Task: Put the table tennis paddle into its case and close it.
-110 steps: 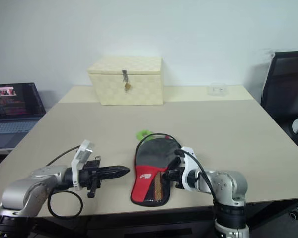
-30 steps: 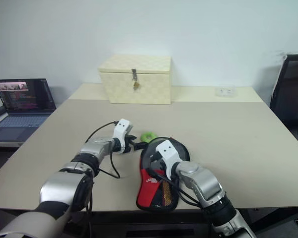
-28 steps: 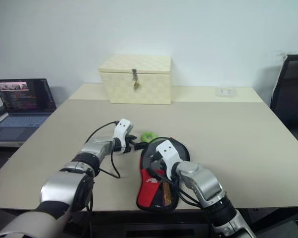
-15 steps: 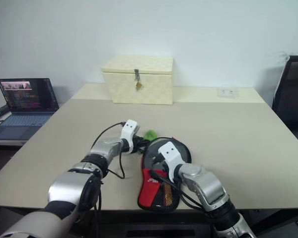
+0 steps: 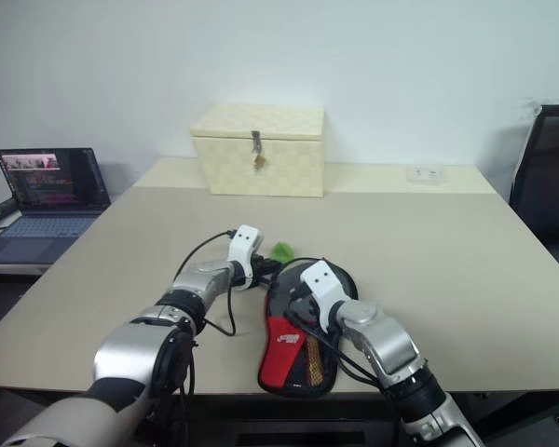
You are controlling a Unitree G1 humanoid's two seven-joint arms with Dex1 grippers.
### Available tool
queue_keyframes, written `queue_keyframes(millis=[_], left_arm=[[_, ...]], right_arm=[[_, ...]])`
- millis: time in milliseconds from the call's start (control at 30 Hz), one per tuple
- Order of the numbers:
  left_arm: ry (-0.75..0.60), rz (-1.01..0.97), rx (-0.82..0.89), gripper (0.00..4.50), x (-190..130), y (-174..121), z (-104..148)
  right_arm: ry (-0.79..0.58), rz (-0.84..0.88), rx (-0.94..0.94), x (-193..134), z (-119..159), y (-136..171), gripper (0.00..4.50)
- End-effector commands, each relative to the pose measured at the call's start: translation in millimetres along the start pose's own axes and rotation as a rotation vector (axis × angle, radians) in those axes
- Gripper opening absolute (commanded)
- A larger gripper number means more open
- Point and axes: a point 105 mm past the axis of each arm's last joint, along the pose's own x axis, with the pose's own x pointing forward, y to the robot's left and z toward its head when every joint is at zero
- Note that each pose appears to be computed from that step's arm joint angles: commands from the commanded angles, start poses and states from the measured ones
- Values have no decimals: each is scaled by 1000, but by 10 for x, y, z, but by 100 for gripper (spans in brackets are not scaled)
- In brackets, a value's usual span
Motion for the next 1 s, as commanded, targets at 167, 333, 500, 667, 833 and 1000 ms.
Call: queue_keyframes(millis=[167,333,500,667,833,1000], left_arm=[[-40,53,90,1,-2,38,235],[-78,114,210,1,24,10,506],[-108,121,338,1,94,-155,728],[-121,116,472,1,155,-323,870],[-129,85,719,1,249,-610,982],[-144,59,941,1,304,-837,1053]], right_arm=[[149,-35,11,-14,-468,-62,450],[194,-15,9,-91,-605,23,450],[220,-5,8,-167,-666,83,450],[250,12,4,-242,-741,161,450],[278,12,8,-309,-833,210,450],[295,24,10,-362,-898,289,450]])
